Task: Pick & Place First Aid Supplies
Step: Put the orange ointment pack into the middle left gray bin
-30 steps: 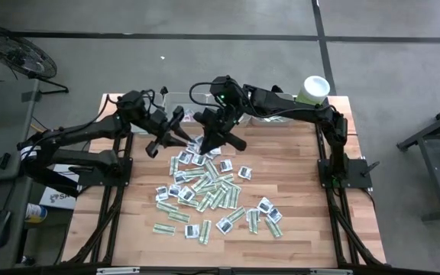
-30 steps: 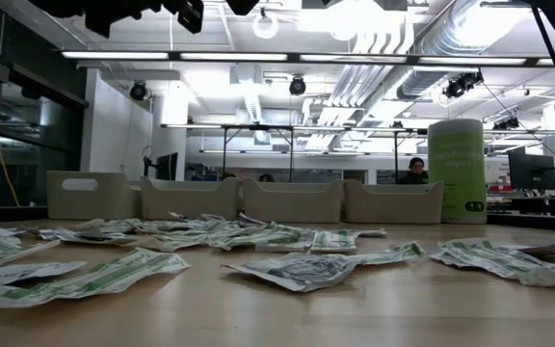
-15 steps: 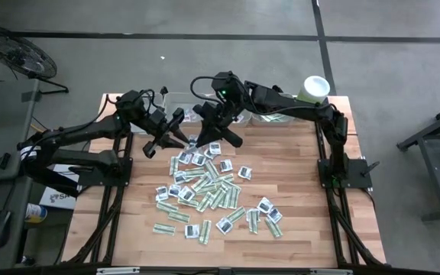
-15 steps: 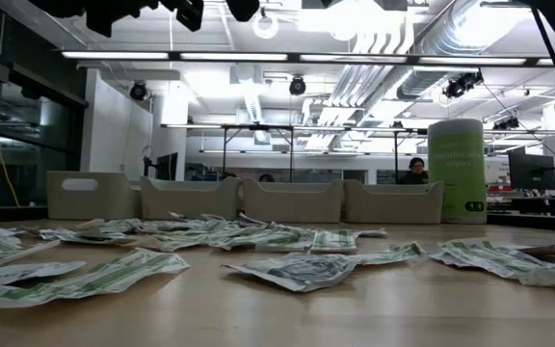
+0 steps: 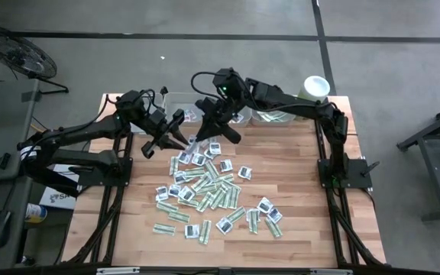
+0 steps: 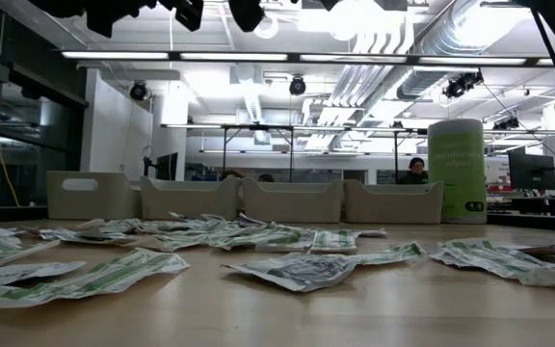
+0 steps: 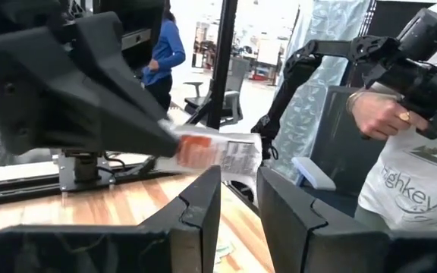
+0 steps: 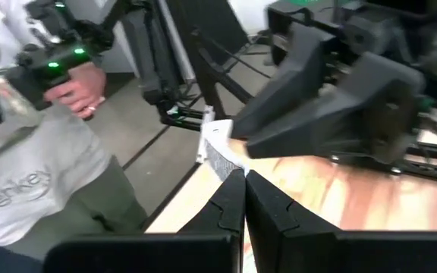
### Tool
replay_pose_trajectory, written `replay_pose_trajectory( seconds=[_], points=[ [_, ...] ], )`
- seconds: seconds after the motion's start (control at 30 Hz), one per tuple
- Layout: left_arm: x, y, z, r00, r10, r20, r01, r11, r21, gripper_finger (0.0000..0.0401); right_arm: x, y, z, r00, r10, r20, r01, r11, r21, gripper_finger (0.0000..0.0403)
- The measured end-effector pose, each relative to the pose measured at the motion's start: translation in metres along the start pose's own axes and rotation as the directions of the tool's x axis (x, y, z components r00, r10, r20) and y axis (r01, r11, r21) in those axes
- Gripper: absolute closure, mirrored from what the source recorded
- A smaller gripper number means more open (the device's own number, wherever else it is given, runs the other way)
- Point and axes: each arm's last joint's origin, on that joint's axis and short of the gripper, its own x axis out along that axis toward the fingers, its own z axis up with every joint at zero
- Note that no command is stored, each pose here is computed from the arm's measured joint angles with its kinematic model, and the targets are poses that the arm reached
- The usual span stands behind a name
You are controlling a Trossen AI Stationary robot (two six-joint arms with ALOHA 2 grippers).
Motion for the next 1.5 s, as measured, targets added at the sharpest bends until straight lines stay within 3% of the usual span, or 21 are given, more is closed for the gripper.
replay_pose_trajectory(
  seconds=[0.33,0.63,0.83,1.0,1.23,1.4,1.5],
  points=[
    [0.0,0.0,-0.001,1.0,-0.013,-0.006,0.013,1.0,-0.014,0.0313,-0.006,-0.006,0.0,0.997,-0.074,0.0,0.074,0.997,-0.001,0.0403],
    [-0.001,0.005,0.0,0.986,0.164,0.022,-0.163,0.987,-0.007,0.0313,-0.003,-0.007,0.001,0.987,-0.161,0.004,0.161,0.987,-0.021,0.0403],
    [-0.001,0.006,0.0,0.983,0.18,0.021,-0.18,0.984,-0.009,0.0313,-0.004,-0.01,0.003,0.955,-0.297,0.014,0.297,0.955,-0.009,0.0403],
    [-0.001,0.006,-0.001,0.981,0.196,0.014,-0.195,0.981,-0.019,0.0313,-0.007,-0.011,0.001,0.936,-0.352,-0.017,0.352,0.936,0.013,0.0403],
    [-0.002,0.011,-0.009,0.939,0.341,-0.041,-0.343,0.939,-0.03,0.0313,-0.03,0.012,0.012,0.834,-0.547,-0.069,0.548,0.837,-0.004,0.0403],
    [-0.006,0.017,-0.014,0.83,0.554,-0.067,-0.555,0.832,-0.005,0.0313,-0.031,0.025,0.019,0.729,-0.682,-0.057,0.684,0.728,0.047,0.0403],
    [-0.007,0.019,-0.013,0.779,0.624,-0.056,-0.625,0.781,0.006,0.0313,-0.021,0.028,0.017,0.669,-0.74,-0.07,0.743,0.669,0.033,0.0403]
  ],
)
